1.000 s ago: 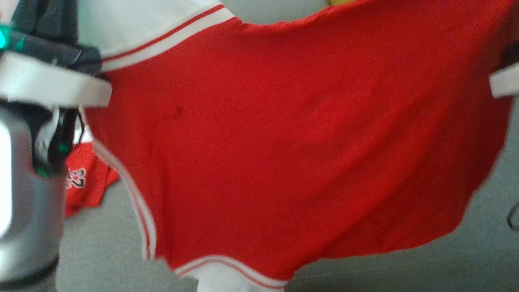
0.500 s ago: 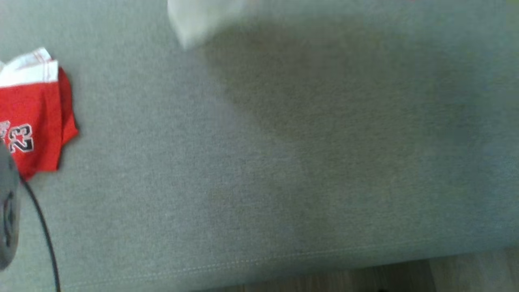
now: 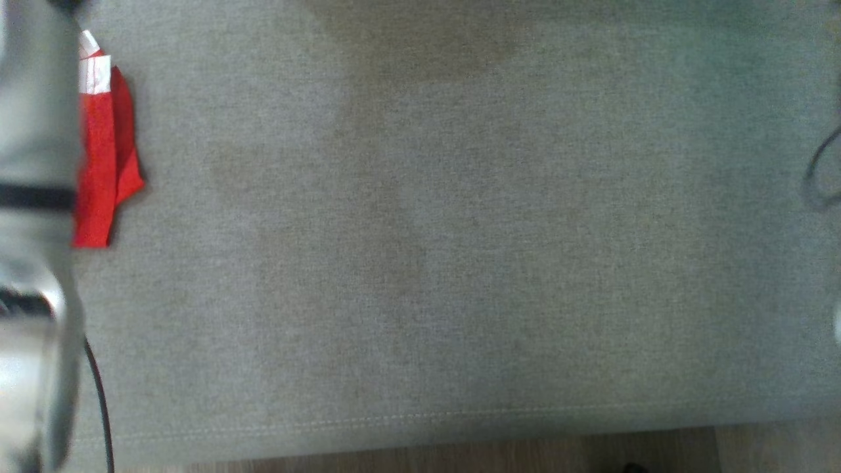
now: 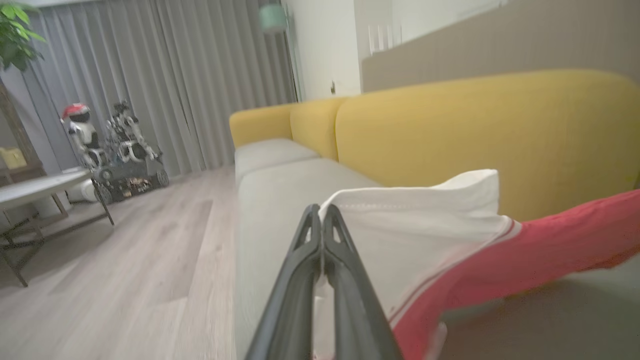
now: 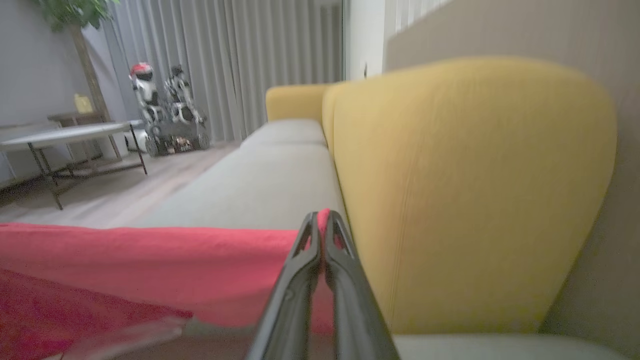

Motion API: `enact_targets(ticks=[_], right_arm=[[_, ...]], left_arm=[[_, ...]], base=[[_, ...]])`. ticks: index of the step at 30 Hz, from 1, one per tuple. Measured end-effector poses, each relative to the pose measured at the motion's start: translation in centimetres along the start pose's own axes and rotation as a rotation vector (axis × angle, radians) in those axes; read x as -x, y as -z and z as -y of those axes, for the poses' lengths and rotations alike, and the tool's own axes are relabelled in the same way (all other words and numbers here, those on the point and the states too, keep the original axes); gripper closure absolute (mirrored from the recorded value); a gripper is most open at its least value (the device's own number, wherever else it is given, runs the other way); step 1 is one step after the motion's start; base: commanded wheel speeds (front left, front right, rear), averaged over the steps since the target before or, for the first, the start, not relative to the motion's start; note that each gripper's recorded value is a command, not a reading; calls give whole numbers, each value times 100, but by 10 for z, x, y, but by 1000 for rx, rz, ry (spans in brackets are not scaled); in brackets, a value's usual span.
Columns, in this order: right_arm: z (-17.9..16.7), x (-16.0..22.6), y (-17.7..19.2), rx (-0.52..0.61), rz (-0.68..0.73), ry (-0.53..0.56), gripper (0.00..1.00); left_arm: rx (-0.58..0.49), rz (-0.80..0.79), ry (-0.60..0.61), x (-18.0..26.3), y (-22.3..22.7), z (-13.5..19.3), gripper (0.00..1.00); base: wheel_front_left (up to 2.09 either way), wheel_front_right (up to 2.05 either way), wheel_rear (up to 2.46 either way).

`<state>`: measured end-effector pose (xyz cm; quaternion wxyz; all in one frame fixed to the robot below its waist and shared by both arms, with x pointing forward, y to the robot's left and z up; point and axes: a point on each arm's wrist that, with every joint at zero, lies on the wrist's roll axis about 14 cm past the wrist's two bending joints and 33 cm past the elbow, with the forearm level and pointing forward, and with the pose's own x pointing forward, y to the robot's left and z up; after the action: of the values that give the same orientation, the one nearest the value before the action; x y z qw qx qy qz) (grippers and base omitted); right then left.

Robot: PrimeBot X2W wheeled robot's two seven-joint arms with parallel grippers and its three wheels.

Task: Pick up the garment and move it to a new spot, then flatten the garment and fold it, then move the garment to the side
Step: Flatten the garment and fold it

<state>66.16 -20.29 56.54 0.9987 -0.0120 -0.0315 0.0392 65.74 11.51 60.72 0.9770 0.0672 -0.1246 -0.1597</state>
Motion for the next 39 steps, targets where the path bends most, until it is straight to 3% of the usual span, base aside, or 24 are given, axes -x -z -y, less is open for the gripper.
enact_targets(ticks=[3, 7, 15, 24, 39], right_arm=[[-10, 26, 58, -9, -146, -20, 100], [-21, 56, 91, -10, -241, -45, 100], [-24, 108, 102, 72, -324, -101, 100], [0, 155, 106, 165, -453, -99, 100], [4, 237, 114, 150, -671, -171, 100]], left_arm=[[20, -109, 28, 27, 43, 15, 100], [41, -202, 60, 66, 76, 33, 100], [19, -351, 167, 152, 107, 64, 100], [-29, -395, 222, 206, 101, 71, 100], [29, -493, 298, 285, 88, 100, 100]], base=[[0, 0, 0], [0, 0, 0], [0, 0, 0], [0, 0, 0], [0, 0, 0]])
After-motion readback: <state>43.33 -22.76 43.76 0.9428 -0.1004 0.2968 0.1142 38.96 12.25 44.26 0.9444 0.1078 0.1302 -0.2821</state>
